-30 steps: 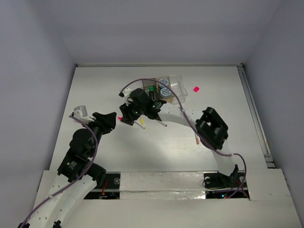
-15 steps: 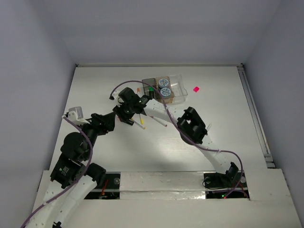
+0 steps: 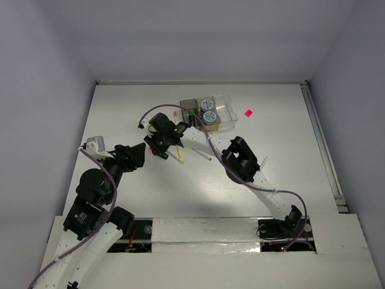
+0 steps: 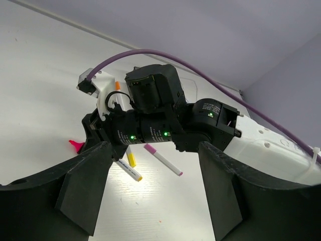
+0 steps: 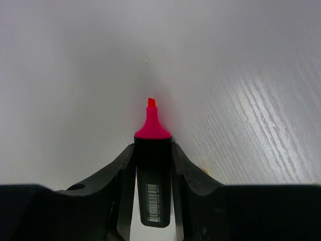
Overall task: Sort the stationery into containers
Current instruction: Pick up the pen from the center of the board.
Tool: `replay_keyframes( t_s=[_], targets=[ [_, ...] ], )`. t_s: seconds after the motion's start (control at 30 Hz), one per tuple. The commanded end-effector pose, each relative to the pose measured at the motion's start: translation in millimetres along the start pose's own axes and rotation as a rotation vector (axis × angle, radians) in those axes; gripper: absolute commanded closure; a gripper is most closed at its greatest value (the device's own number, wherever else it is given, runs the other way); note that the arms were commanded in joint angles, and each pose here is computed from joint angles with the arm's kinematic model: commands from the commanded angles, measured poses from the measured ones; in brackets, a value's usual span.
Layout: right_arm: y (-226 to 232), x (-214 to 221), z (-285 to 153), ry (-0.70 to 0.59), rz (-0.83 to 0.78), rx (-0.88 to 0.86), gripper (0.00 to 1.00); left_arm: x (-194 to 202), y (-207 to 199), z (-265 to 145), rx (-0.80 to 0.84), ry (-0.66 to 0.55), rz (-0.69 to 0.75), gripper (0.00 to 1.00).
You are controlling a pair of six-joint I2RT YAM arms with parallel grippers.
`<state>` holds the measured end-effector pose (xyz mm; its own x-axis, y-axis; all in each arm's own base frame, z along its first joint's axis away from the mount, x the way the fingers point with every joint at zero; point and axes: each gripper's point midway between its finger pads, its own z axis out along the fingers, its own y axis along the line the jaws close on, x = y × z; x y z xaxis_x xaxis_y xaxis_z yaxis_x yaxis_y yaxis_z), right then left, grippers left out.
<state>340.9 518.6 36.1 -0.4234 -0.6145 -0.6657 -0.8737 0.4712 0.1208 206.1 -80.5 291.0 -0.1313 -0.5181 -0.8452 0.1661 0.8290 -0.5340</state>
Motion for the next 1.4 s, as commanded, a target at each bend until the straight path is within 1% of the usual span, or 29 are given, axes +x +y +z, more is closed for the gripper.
replay_keyframes(
  t_s=[0.0, 0.03, 0.1, 0.13, 0.17, 0.2, 0.23, 0.27, 0.3, 0.37, 0.4, 0.43, 0.47, 0.5, 0.57, 0.6, 0.63, 0.67, 0.7, 0.73, 0.8, 0.83, 0.87, 0.93, 1.0, 1.13, 1.37],
  targets=[
    [8, -13, 7, -0.053, 0.012, 0.008, 0.84, -9, -7, -1, 0.031, -0.030, -0.010, 0.34],
    [8, -22, 1, -0.084, 0.017, 0.012, 0.88, -8, -7, -1, 0.033, -0.027, -0.010, 0.34],
    [13, -46, -7, -0.183, 0.069, 0.002, 0.92, -7, -7, -1, 0.034, -0.025, -0.017, 0.36],
    [14, -44, -8, -0.195, 0.089, -0.002, 0.94, -4, -7, 0, 0.035, -0.019, -0.019, 0.37],
    [20, -80, -29, -0.316, 0.114, -0.017, 0.95, -3, -8, 0, 0.038, -0.015, -0.020, 0.38],
    [24, -92, -40, -0.364, 0.133, -0.034, 0.95, -2, -8, 0, 0.038, -0.012, -0.025, 0.40],
    [27, -93, -45, -0.390, 0.158, -0.046, 0.95, 0, -6, 1, 0.032, -0.007, -0.027, 0.42],
    [34, -126, -73, -0.501, 0.196, -0.078, 0.95, 2, -5, 2, 0.023, 0.001, -0.032, 0.44],
    [31, -139, -87, -0.559, 0.217, -0.080, 0.95, 4, -4, 3, 0.020, 0.005, -0.044, 0.48],
    [25, -150, -106, -0.638, 0.278, -0.076, 0.95, 12, -4, 6, 0.020, 0.029, -0.054, 0.50],
    [26, -165, -134, -0.701, 0.298, -0.065, 0.96, 16, -4, 7, 0.021, 0.039, -0.071, 0.52],
    [18, -167, -147, -0.732, 0.327, -0.054, 0.96, 22, -4, 8, 0.030, 0.058, -0.076, 0.53],
    [7, -157, -150, -0.745, 0.383, -0.048, 0.96, 25, -5, 10, 0.035, 0.067, -0.083, 0.54],
    [6, -165, -177, -0.793, 0.400, -0.055, 0.96, 30, -5, 12, 0.039, 0.079, -0.086, 0.56],
    [-2, -162, -196, -0.829, 0.446, -0.058, 0.96, 43, -5, 18, 0.040, 0.116, -0.094, 0.60],
    [-5, -141, -190, -0.803, 0.470, -0.034, 0.96, 48, -4, 20, 0.041, 0.128, -0.099, 0.61],
    [-2, -145, -211, -0.841, 0.472, -0.036, 0.96, 56, -3, 22, 0.039, 0.151, -0.099, 0.62],
    [-3, -142, -219, -0.859, 0.483, -0.031, 0.96, 63, -2, 26, 0.031, 0.173, -0.107, 0.63],
    [-6, -126, -215, -0.843, 0.511, -0.008, 0.96, 68, -2, 29, 0.037, 0.185, -0.110, 0.64],
    [-7, -129, -235, -0.881, 0.510, -0.011, 0.96, 81, -4, 31, 0.059, 0.221, -0.112, 0.63],
    [-3, -124, -244, -0.893, 0.528, -0.030, 0.96, 87, -10, 39, 0.094, 0.231, -0.126, 0.62],
    [-2, -114, -241, -0.877, 0.535, -0.034, 0.96, 95, -11, 41, 0.105, 0.251, -0.127, 0.60],
    [1, -114, -250, -0.889, 0.542, -0.042, 0.96, 94, -15, 47, 0.124, 0.245, -0.132, 0.59],
    [0, -107, -253, -0.894, 0.562, -0.037, 0.96, 100, -24, 48, 0.174, 0.268, -0.137, 0.57],
    [1, -99, -254, -0.890, 0.567, -0.037, 0.95, 97, -31, 54, 0.203, 0.252, -0.135, 0.56],
    [1, -91, -252, -0.880, 0.574, -0.036, 0.95, 101, -44, 59, 0.253, 0.268, -0.127, 0.54],
    [4, -85, -248, -0.874, 0.592, -0.057, 0.95, 114, -46, 74, 0.243, 0.302, -0.091, 0.52]
  ],
)
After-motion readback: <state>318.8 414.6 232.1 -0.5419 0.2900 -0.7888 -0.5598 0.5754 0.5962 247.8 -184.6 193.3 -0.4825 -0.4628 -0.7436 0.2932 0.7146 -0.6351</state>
